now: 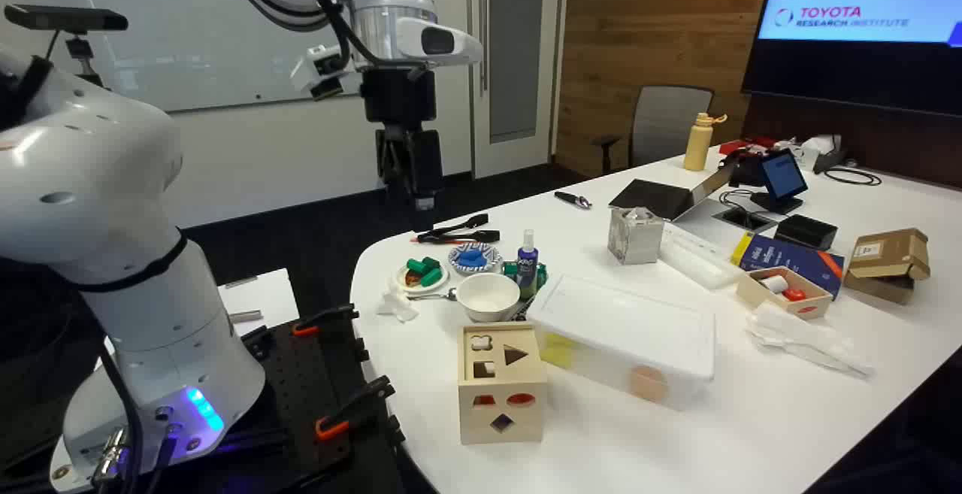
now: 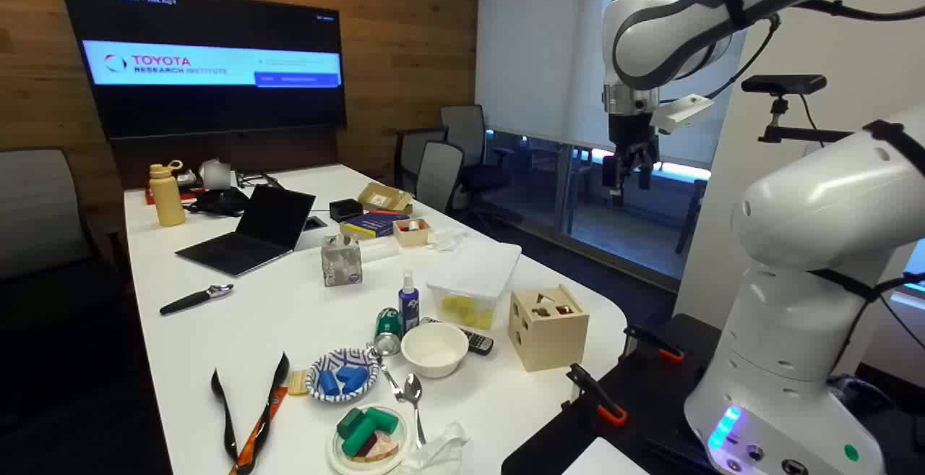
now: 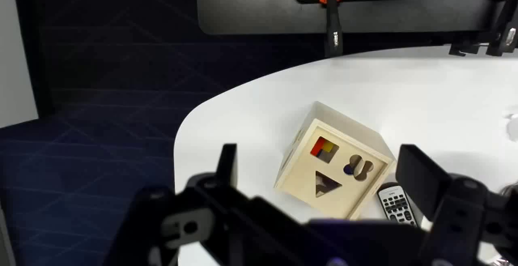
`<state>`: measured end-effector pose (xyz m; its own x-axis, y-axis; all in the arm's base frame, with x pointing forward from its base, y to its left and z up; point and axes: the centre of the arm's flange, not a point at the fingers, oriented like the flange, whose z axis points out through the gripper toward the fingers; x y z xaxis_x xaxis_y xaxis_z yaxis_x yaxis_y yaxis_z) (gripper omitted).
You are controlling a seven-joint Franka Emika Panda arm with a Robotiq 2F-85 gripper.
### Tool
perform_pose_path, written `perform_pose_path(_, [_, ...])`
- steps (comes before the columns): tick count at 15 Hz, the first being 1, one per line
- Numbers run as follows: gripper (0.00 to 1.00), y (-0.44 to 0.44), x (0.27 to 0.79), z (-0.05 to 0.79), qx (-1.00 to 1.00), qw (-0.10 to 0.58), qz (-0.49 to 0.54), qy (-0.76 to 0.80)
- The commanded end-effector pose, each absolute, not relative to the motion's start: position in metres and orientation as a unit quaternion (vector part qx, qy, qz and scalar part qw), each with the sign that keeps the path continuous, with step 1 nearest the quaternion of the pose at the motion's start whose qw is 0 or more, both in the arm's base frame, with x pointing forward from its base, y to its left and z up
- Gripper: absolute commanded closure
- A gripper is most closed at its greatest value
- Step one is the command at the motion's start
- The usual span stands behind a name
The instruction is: Pick up the green object from the plate into the bowl
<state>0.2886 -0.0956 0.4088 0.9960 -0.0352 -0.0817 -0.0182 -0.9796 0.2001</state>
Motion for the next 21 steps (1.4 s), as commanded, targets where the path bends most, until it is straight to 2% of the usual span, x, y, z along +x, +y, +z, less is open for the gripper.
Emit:
perform_pose_path(1, [0.00, -0.095, 0.288, 0.407, 0.994, 0.100, -0.044, -0.013])
perform_pose_path(6, [0.00, -0.014, 0.349, 0.359, 0.995, 0.095, -0.015, 0.012])
perform_pose_path(10, [0.00, 0.077, 0.377, 0.311, 0.995, 0.087, 0.009, 0.046])
perform_pose_path(15, [0.00, 0.196, 0.372, 0.241, 0.995, 0.076, 0.005, 0.061])
perform_pose_path(21, [0.00, 0.310, 0.360, 0.158, 0.997, 0.000, 0.037, 0.069])
